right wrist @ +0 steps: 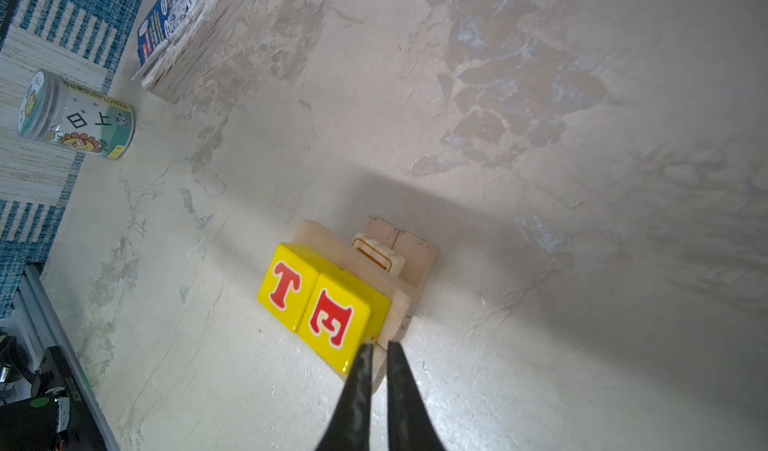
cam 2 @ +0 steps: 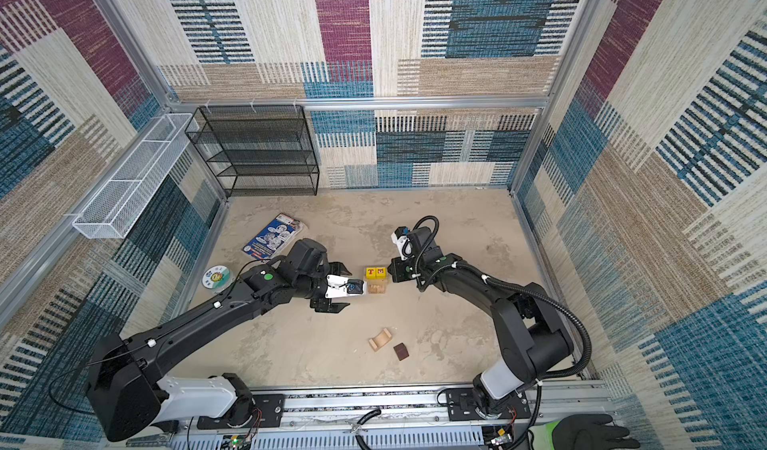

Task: Build the wood block tower
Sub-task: 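Raise the open right gripper up and away from the yellow cubes, then move the left gripper to the curved pine arch block and close on it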

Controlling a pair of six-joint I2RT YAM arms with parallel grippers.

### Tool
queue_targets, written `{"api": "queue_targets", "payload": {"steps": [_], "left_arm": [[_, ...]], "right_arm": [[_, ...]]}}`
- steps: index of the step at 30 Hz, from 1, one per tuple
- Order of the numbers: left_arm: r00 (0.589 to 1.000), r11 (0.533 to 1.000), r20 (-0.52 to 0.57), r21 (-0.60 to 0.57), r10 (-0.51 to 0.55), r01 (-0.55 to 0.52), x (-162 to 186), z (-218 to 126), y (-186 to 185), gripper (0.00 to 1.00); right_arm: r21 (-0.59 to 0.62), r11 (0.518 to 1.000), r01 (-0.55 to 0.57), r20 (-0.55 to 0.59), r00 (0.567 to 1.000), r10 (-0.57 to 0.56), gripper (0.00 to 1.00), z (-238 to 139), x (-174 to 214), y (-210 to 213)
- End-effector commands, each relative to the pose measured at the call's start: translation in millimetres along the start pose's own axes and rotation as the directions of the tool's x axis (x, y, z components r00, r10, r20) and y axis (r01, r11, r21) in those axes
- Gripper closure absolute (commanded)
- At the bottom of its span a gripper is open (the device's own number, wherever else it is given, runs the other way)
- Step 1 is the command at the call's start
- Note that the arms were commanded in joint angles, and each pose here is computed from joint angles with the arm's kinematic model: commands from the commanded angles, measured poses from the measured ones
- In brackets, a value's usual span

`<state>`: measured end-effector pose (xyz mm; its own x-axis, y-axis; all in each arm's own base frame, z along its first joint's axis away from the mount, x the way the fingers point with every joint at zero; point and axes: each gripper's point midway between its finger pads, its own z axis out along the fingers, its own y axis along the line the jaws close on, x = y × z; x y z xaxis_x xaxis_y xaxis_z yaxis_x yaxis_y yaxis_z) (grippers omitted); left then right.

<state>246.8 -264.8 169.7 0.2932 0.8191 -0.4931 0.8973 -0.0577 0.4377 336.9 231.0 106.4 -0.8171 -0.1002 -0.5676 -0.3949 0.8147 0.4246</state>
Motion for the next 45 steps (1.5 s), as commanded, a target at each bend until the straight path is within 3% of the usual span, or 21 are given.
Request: {"api": "queue_targets", "payload": {"steps": [1,10,15,22,28,34,45], "left_arm": [[1.0,1.0,0.011,-0.007,0.007,-0.007,-2.4,-2.0,1.5,0.22],[0.999,0.999,-0.01,0.003,0.033,-0.033,-9.8,-2.6,-6.0,0.23],[0.989,0.989,-0.042,0.044,-0.142,0.144,-17.3,-6.0,-11.6,0.27],[0.895,0.895,-0.1,0.061,-0.435,0.442,-23.6,7.3,-37.6,0.31],[0.8,0.799,-0.156,0.083,-0.58,0.595,-26.7,31.3,-65.6,0.37],[0.79,0.793,-0.178,0.069,-0.587,0.605,-28.5,54.0,-90.1,0.32],[0.772,0.778,-0.242,0.093,-0.588,0.621,-25.5,82.0,-109.1,0.33]], "right_arm": [[0.032,0.999,0.013,0.022,1.0,-0.014,0.88,-6.3,-2.1,-3.4],[0.08,0.993,0.082,0.181,0.979,-0.095,0.87,-33.0,-30.6,-0.5],[0.114,0.983,0.144,0.256,0.952,-0.169,0.86,-49.6,-48.4,3.8],[0.138,0.979,0.148,0.306,0.934,-0.184,0.84,-53.7,-41.9,-2.7],[0.151,0.979,0.139,0.33,0.926,-0.182,0.84,-59.6,-31.4,-7.6],[0.191,0.971,0.145,0.371,0.905,-0.208,0.82,-74.0,-28.2,-11.8],[0.215,0.963,0.165,0.388,0.89,-0.239,0.82,-81.9,-27.5,-12.5]]}}
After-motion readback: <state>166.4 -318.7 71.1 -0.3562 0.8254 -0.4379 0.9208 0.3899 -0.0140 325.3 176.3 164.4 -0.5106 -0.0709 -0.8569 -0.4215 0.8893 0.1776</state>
